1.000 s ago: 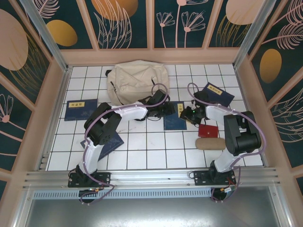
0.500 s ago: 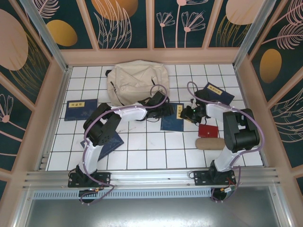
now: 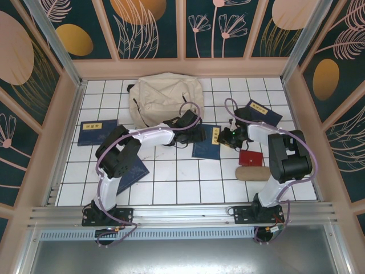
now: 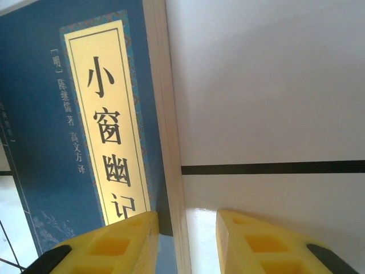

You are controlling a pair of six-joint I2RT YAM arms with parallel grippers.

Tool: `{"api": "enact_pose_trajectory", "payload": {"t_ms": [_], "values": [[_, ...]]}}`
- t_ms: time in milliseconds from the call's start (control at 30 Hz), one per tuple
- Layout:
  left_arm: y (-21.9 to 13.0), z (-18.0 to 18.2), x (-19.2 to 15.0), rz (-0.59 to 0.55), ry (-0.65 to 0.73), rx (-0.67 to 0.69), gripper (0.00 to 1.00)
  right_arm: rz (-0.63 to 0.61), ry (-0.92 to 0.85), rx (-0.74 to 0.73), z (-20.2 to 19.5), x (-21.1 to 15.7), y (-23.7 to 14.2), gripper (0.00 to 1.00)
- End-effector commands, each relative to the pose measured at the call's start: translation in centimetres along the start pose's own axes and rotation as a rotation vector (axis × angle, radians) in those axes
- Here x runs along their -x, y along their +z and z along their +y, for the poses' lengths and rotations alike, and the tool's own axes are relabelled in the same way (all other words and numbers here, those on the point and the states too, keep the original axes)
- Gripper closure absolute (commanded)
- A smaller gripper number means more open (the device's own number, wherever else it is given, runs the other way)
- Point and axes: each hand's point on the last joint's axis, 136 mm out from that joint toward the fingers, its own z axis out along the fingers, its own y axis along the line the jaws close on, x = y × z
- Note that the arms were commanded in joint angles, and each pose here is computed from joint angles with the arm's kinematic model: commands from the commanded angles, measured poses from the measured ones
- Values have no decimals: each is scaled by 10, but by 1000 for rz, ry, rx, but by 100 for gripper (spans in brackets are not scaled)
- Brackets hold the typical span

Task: Pack the student bag
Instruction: Pick up the book at the center of the table.

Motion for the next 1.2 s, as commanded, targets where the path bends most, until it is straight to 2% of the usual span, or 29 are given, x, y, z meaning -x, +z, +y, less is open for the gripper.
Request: {"api": "enact_pose_trajectory", "payload": {"t_ms": [0,167,333,533,800,1033,1167], "values": [[6,17,-10,39,7,48,38,-18,-27,56,21,2,-9,66],[7,8,-14,73,5,-8,41,21,-26,52,19,-9,1,67],[10,0,-22,138,-3,-73,41,43,-10,21,9,-13,10,72],[24,14,-32,182,-21,-32,43,58,2,11,5,-17,17,73],[14,-23,-38,271,22,-290,41,79,6,21,2,-22,23,74],[-51,-85,-17,192,166,-634,41,73,9,38,6,-21,22,74],[-62,-93,-17,193,159,-695,42,64,16,33,6,-20,20,74]]}}
